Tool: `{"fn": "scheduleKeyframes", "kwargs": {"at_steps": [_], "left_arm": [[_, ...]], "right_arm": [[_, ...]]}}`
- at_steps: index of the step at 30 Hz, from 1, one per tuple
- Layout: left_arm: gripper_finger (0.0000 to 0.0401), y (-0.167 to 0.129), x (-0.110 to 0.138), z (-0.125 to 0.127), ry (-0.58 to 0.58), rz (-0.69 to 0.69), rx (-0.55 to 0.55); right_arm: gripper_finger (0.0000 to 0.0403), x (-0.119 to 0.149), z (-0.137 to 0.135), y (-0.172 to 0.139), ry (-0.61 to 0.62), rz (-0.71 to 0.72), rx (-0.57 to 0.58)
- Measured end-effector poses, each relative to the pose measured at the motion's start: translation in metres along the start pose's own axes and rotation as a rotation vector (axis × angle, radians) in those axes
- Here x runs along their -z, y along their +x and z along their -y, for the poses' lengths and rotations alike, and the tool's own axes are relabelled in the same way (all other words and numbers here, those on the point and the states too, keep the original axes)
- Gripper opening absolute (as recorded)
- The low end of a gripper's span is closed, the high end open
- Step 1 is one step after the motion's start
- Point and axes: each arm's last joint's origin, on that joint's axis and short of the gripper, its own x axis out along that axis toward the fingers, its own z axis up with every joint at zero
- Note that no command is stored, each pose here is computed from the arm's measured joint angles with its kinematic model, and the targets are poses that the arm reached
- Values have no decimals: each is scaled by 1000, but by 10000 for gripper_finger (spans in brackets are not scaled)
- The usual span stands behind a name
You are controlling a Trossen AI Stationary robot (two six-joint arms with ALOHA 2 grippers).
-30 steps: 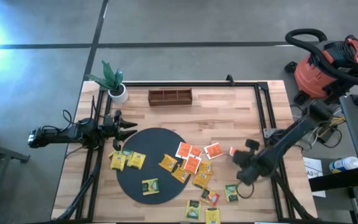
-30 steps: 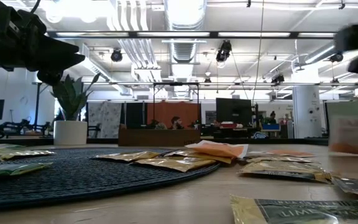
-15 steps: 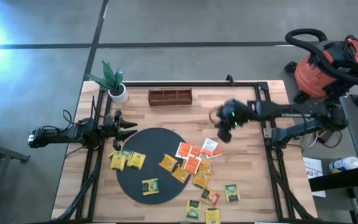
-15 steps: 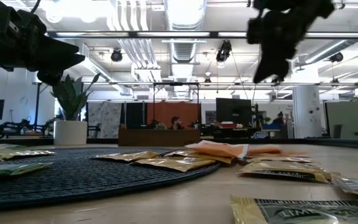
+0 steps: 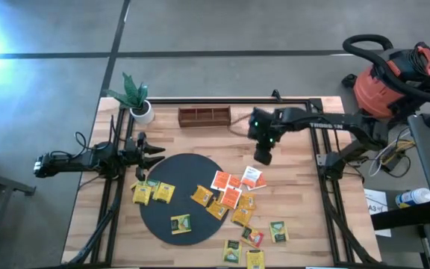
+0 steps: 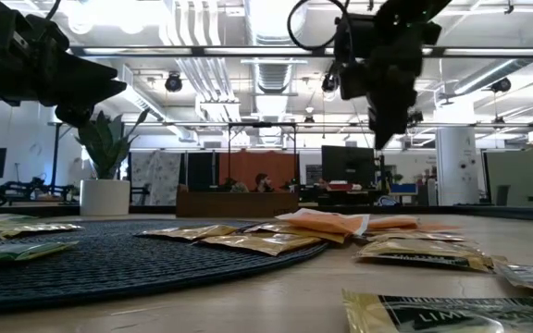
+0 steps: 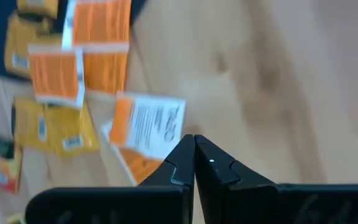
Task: Pick & Place Tea
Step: Put the white tea bag into the right section of the wooden organizer
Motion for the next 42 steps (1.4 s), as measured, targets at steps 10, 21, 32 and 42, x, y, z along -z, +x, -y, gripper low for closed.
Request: {"fn": "scheduleKeyframes", "kwargs": {"at_steps": [10, 21, 32, 42], "left_arm": [[145, 0, 1, 0, 1, -6, -1], [145, -1, -16, 3, -466, 159, 66], [145, -6, -31, -2, -961, 414, -8], [145, 7, -20, -5, -1210, 370, -131]], "right_arm": [[9, 52, -19, -2, 192, 105, -69], [97, 96, -37, -3, 559, 264, -122], [157, 90, -49, 40, 800, 237, -79], [153, 89, -44, 52, 871, 200, -39]]}}
